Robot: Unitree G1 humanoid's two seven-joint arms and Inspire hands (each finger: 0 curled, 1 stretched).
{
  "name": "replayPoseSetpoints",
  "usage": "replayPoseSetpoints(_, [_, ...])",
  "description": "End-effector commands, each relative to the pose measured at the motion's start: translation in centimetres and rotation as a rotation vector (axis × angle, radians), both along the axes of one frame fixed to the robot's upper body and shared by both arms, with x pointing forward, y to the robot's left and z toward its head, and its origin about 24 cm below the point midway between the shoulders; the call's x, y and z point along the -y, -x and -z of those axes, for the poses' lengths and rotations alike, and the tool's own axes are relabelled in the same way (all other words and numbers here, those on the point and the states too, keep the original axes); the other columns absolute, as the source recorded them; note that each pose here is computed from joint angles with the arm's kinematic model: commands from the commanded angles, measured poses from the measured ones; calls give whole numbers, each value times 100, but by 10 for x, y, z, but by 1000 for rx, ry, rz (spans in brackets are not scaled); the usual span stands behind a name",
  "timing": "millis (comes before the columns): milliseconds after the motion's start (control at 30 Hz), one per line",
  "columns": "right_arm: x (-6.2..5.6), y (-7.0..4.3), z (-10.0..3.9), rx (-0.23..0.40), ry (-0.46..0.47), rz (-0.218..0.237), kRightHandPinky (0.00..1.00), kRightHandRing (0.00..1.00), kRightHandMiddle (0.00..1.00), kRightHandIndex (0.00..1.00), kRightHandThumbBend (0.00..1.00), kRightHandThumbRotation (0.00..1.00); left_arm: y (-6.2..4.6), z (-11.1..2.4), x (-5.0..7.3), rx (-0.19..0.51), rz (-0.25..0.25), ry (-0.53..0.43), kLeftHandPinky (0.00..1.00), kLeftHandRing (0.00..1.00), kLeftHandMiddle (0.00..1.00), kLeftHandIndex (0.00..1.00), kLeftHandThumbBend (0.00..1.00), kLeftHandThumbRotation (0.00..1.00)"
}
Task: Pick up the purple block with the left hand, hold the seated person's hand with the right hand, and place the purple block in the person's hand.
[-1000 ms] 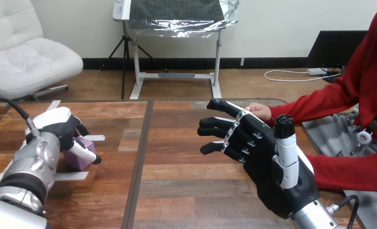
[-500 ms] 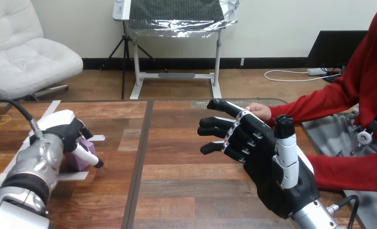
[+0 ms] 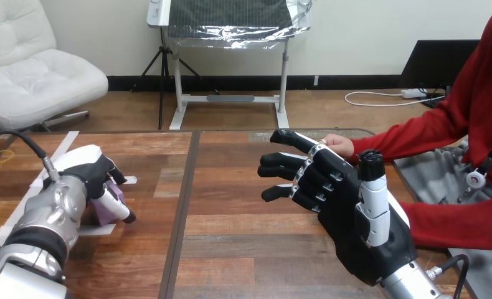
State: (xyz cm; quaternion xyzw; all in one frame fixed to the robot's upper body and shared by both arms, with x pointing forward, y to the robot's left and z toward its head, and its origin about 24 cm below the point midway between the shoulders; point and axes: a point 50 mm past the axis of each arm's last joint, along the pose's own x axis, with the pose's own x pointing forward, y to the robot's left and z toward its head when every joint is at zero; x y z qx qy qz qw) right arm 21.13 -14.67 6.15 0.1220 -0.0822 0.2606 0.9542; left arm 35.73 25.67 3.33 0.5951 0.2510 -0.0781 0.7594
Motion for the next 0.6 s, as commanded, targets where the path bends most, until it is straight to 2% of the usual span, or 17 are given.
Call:
replayPoseSetpoints(0, [-2, -4, -24, 127, -21, -10, 62, 76, 74, 82, 79, 100, -8, -13, 4, 45, 18, 12, 49, 69, 78, 71, 83, 7])
replayPoseSetpoints(567, [-2, -5, -25, 136, -12, -6, 62, 75, 74, 81, 80, 100, -8, -12, 5, 28, 11, 4, 48, 68, 79, 71, 83, 3])
